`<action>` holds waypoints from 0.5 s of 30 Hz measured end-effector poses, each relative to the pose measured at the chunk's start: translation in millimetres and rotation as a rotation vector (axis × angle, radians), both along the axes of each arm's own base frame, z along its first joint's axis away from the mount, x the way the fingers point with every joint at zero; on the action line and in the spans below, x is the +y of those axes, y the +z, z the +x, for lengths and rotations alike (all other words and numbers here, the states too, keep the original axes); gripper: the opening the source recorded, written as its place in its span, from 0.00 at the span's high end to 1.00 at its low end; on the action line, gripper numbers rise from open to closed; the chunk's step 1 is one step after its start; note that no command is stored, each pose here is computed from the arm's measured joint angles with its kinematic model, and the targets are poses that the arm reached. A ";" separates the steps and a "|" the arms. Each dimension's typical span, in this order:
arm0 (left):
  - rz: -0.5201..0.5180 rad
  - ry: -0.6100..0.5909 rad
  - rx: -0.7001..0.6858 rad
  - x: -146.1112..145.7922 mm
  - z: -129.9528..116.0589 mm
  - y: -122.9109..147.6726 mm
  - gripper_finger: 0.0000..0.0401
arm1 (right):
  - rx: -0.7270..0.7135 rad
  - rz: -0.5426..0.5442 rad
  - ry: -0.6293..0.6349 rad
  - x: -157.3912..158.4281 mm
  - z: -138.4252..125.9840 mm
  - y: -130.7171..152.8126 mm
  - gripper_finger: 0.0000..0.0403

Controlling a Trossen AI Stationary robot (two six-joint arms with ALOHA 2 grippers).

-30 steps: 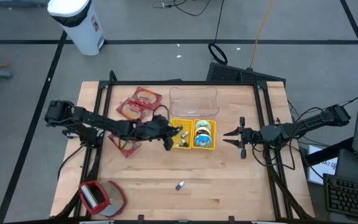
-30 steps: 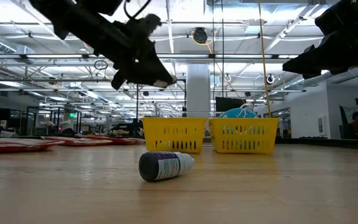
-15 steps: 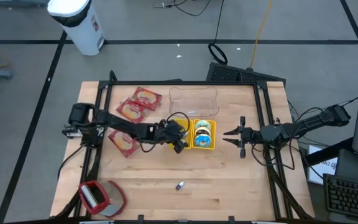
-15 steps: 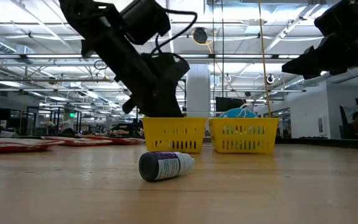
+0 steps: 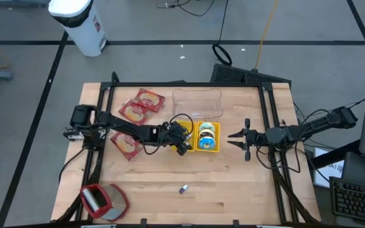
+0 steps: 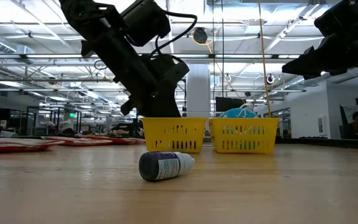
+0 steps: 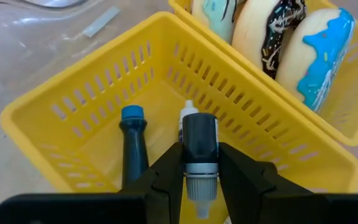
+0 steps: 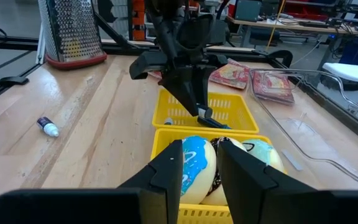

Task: Pick & Place Food Item
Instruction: Put the black food coloring bottle into the left yellow bin

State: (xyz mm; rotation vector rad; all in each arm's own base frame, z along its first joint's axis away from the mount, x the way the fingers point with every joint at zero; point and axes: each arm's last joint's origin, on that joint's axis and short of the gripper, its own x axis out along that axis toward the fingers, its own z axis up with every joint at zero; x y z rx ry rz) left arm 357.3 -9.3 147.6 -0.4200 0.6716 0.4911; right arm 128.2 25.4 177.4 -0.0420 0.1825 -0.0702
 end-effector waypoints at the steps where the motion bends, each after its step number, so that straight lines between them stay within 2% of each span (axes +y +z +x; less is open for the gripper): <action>1: 0.000 0.000 -0.001 0.0 0.0 0.0 0.77 | 0.000 0.000 0.000 0.0 0.0 0.0 0.77; 15: -0.010 0.011 0.002 0.0 -0.5 -0.5 0.76 | 0.005 -0.001 0.000 0.0 0.0 -0.5 0.77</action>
